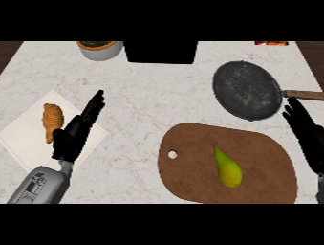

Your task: Pick the pear from the cutting board and place it in the pan

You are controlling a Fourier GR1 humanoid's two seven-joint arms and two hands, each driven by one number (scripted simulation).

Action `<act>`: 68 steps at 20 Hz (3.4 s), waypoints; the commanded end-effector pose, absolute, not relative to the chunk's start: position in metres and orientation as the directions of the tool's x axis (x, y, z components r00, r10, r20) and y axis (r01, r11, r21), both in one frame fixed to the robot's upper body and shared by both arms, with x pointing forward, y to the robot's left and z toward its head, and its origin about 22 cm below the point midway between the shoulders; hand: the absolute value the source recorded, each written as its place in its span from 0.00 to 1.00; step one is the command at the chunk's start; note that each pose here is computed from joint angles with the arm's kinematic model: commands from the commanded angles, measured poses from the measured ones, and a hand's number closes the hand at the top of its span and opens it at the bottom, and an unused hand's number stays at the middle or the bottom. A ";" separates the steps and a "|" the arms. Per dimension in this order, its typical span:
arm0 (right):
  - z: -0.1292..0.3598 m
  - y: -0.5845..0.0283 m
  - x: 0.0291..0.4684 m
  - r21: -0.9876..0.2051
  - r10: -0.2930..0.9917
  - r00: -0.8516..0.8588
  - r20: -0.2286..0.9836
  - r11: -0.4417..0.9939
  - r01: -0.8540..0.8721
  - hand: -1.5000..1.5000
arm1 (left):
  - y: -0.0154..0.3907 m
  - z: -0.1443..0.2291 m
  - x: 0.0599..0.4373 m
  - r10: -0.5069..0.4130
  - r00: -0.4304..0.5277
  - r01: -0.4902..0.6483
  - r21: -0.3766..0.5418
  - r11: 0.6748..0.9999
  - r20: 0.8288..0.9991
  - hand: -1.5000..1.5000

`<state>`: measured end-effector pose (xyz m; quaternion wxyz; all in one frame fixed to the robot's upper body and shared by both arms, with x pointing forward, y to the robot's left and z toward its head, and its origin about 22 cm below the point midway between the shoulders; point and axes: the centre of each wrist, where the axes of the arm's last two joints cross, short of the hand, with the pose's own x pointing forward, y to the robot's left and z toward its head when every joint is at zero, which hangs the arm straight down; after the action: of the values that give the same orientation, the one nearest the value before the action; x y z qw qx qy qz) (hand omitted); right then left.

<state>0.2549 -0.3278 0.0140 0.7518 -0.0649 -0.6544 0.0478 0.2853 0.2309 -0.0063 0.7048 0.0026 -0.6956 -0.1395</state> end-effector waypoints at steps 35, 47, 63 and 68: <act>0.164 -0.338 0.399 -0.594 0.408 -0.441 0.799 0.429 -0.680 0.00 | 0.255 0.059 0.317 -0.152 -0.060 -0.088 0.147 0.985 0.987 0.50; 0.166 -0.291 0.384 -0.537 0.374 -0.424 0.825 0.283 -0.795 0.00 | 0.270 0.057 0.301 -0.163 -0.028 -0.113 0.159 0.981 0.986 0.50; 0.099 -0.275 0.380 -0.541 0.555 -0.352 0.753 0.218 -0.813 0.00 | 0.272 0.039 0.304 -0.155 -0.056 -0.099 0.149 0.984 0.986 0.50; 0.090 -0.278 0.372 -0.512 0.540 -0.359 0.761 0.160 -0.844 0.00 | 0.274 0.035 0.302 -0.172 -0.045 -0.099 0.167 0.981 0.984 0.50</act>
<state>0.3726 -0.2732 0.0970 0.5592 0.1009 -0.5493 0.6127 0.3014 0.2745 0.0480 0.6861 0.0900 -0.7215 -0.0234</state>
